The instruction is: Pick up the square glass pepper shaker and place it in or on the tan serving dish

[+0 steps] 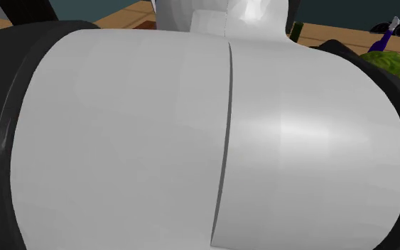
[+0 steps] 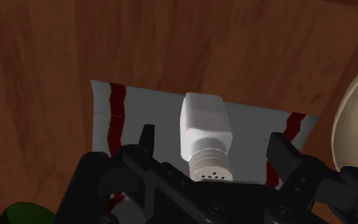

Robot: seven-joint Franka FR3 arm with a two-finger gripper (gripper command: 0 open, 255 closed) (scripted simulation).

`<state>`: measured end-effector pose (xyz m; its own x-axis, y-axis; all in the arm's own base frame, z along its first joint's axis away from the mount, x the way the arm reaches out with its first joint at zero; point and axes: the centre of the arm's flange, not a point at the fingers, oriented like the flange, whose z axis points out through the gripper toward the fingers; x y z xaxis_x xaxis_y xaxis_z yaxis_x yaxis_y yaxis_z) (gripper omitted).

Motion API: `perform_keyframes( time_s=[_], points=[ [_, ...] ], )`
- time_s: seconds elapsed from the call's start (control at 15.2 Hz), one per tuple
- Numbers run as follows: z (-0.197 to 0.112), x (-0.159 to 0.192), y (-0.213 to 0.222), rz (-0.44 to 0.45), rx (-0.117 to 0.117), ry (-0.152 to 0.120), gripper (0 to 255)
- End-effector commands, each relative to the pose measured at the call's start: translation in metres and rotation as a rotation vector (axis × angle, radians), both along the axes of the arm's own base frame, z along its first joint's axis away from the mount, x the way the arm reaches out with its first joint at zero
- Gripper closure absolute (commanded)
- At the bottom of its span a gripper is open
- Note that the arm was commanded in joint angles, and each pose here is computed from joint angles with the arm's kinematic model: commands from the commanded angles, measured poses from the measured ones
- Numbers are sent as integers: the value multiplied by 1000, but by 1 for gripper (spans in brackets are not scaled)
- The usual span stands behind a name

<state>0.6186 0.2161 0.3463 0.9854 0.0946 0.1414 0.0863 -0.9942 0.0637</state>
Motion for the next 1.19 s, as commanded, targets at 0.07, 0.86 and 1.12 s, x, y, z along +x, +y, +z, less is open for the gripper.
perform_keyframes(
  time_s=[0.07,0.86,1.12],
  points=[
    [-15,3,0,0,0,-1,0],
    [-29,5,-1,0,0,-1,255],
    [-29,5,-1,0,0,-1,255]
  ],
)
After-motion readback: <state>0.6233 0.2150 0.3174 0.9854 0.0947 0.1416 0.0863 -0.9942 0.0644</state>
